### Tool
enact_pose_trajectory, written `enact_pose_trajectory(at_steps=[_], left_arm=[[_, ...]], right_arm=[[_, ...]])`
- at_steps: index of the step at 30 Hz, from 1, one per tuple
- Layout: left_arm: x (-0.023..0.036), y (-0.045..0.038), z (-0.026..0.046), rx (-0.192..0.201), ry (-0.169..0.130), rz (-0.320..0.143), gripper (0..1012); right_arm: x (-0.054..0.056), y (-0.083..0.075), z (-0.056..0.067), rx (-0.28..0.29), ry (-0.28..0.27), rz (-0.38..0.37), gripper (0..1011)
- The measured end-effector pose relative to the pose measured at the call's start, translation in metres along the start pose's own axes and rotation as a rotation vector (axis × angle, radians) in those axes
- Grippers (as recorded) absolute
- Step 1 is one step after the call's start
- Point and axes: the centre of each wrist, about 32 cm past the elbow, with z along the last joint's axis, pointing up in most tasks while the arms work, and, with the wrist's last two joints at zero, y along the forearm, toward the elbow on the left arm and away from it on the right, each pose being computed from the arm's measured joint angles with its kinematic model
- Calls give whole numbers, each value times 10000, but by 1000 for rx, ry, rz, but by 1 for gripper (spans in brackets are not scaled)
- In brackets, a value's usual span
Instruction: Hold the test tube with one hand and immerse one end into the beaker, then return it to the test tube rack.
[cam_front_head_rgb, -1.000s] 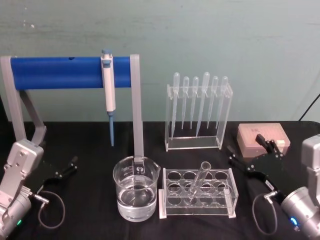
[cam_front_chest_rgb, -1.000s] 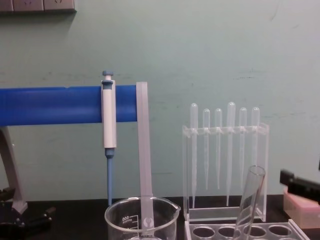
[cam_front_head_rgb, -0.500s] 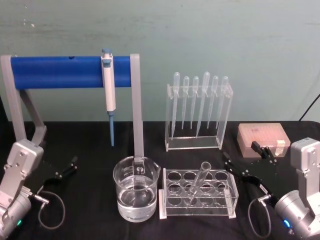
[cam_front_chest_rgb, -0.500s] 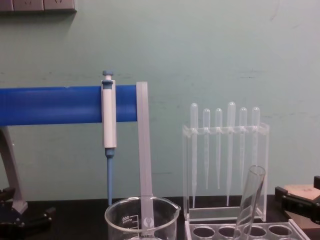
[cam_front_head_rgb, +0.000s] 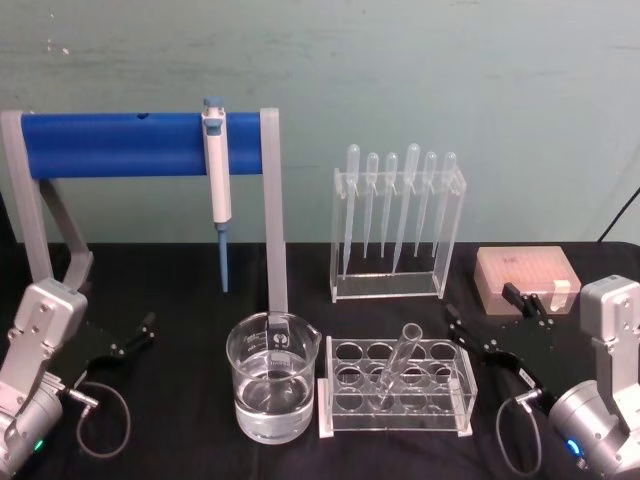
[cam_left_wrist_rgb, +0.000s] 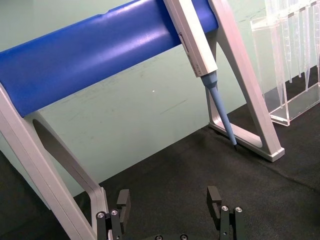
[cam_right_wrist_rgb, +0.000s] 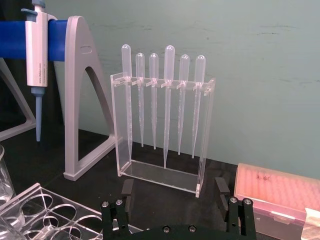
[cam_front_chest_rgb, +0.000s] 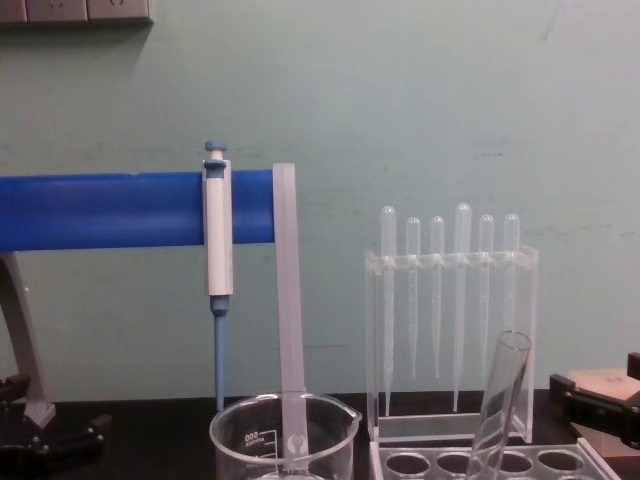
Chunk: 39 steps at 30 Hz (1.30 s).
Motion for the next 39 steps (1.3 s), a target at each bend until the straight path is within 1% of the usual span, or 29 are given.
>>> enact_pose_trajectory(at_steps=[39], left_arm=[[0,0,0,0,0,0,1000]], right_arm=[[-2,0,5,-3,0,-2,1002]])
